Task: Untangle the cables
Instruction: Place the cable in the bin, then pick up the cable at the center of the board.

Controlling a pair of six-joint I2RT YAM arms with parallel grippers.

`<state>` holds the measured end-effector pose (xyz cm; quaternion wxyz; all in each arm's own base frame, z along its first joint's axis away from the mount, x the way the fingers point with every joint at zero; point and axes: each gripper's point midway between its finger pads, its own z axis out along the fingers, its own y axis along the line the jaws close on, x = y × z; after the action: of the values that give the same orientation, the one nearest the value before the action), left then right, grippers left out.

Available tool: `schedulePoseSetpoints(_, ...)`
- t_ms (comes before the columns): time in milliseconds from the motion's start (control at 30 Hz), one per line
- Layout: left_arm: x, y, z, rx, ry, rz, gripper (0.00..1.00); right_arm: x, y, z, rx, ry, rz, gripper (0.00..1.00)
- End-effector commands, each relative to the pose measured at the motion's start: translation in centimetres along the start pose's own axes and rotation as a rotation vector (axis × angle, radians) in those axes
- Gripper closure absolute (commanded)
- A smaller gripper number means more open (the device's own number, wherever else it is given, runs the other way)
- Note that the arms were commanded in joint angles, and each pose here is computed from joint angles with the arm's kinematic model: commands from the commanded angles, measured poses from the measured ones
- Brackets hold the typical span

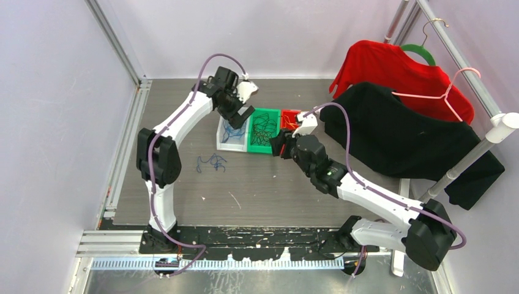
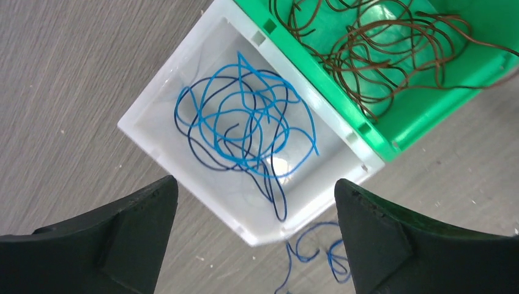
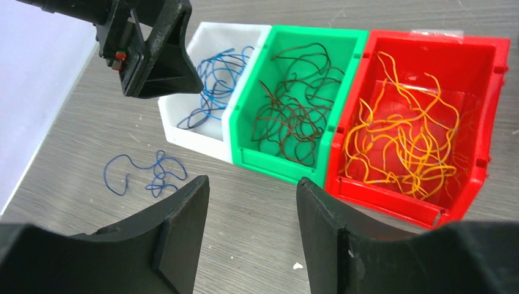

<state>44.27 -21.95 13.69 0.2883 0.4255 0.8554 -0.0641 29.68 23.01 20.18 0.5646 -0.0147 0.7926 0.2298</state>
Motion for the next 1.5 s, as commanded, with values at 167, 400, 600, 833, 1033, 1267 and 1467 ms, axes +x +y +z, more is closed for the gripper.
schedulePoseSetpoints(167, -1.3, -0.1, -12.6, 0.059, -0.057, -0.121, 0.00, -2.1, 5.2, 1.3, -0.169, 0.067, -0.058, 0.29)
schedulePoseSetpoints(400, 4.0, 2.7, -20.3, 0.024, -0.057, -0.313, 0.00, 6.1, 12.9, 6.4, -0.310, 0.321, -0.181, 0.21)
schedulePoseSetpoints(600, 10.2, 1.0, -23.1, 0.026, 0.040, -0.335, 0.00, 13.6, 16.2, 9.6, -0.331, 0.522, -0.236, 0.15)
schedulePoseSetpoints(833, 12.5, -0.4, -23.9, 0.024, 0.029, -0.361, 0.00, 17.4, 15.7, 14.2, -0.239, 0.556, -0.283, 0.21)
schedulePoseSetpoints(1033, 13.1, 0.0, -24.1, 0.006, 0.044, -0.356, 0.00, 18.0, 15.5, 14.8, -0.221, 0.562, -0.306, 0.58)
schedulePoseSetpoints(1267, 14.1, 2.4, -23.5, -0.091, 0.093, -0.356, 0.00, 12.0, 16.5, 12.0, -0.280, 0.503, -0.316, 0.99)
schedulePoseSetpoints(1467, 14.5, 3.0, -23.0, -0.123, 0.105, -0.358, 0.00, 2.1, 14.9, 10.7, -0.257, 0.367, -0.276, 0.99)
